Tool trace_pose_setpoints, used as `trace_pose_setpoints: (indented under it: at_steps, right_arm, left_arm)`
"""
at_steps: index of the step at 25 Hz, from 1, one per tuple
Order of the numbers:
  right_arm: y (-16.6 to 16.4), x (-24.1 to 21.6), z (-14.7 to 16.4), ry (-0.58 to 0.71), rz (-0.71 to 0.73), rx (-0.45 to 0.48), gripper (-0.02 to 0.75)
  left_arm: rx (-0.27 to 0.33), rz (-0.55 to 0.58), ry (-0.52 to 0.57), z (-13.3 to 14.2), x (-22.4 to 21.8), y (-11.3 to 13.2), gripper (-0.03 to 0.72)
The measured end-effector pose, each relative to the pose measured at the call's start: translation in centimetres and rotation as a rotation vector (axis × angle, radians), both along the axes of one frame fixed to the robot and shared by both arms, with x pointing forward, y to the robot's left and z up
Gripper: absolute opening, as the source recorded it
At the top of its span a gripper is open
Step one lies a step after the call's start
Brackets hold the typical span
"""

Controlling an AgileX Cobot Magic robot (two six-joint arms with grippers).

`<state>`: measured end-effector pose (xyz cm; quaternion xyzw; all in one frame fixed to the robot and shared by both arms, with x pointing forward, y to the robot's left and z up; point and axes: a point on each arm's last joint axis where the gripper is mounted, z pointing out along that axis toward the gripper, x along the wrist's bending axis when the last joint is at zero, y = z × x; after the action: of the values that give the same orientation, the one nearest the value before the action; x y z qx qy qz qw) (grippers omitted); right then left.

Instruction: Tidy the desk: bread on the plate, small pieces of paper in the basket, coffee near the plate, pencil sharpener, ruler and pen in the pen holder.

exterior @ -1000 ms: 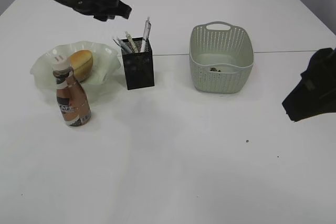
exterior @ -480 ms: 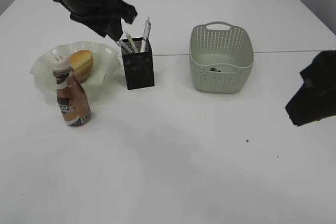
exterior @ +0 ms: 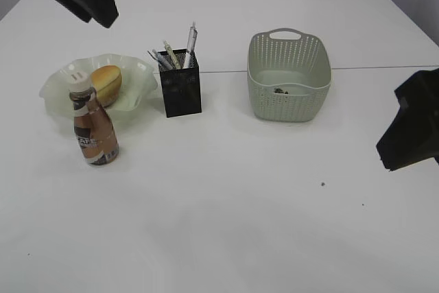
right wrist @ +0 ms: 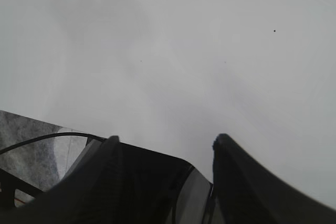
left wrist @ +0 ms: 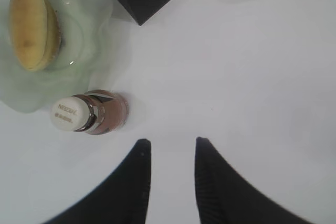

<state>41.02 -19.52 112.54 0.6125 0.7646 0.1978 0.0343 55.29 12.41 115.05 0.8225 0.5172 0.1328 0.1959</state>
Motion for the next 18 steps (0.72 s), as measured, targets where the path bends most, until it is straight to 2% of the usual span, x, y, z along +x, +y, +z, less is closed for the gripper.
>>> trace_pose_setpoints:
  at_steps: [3,10,14,18]
  right_arm:
    - [0.0,0.0,0.0,0.005,-0.017,0.005,0.451]
    - [0.3,-0.6,0.4,0.016,0.01,0.063,0.461]
    - [-1.0,-2.6,2.2,-0.085,0.027,0.089,0.461]
    - [-3.2,-5.9,4.4,-0.232,0.026,0.114,0.461]
  left_arm:
    - [-0.062,-0.01,-0.043,2.5,-1.8,0.7,0.223]
    - [-0.205,-0.038,-0.147,7.8,-8.3,3.7,0.236]
    - [-0.238,-0.046,-0.178,8.6,-12.7,6.1,0.262]
    - [-0.261,-0.049,-0.213,8.4,-16.7,8.5,0.35]
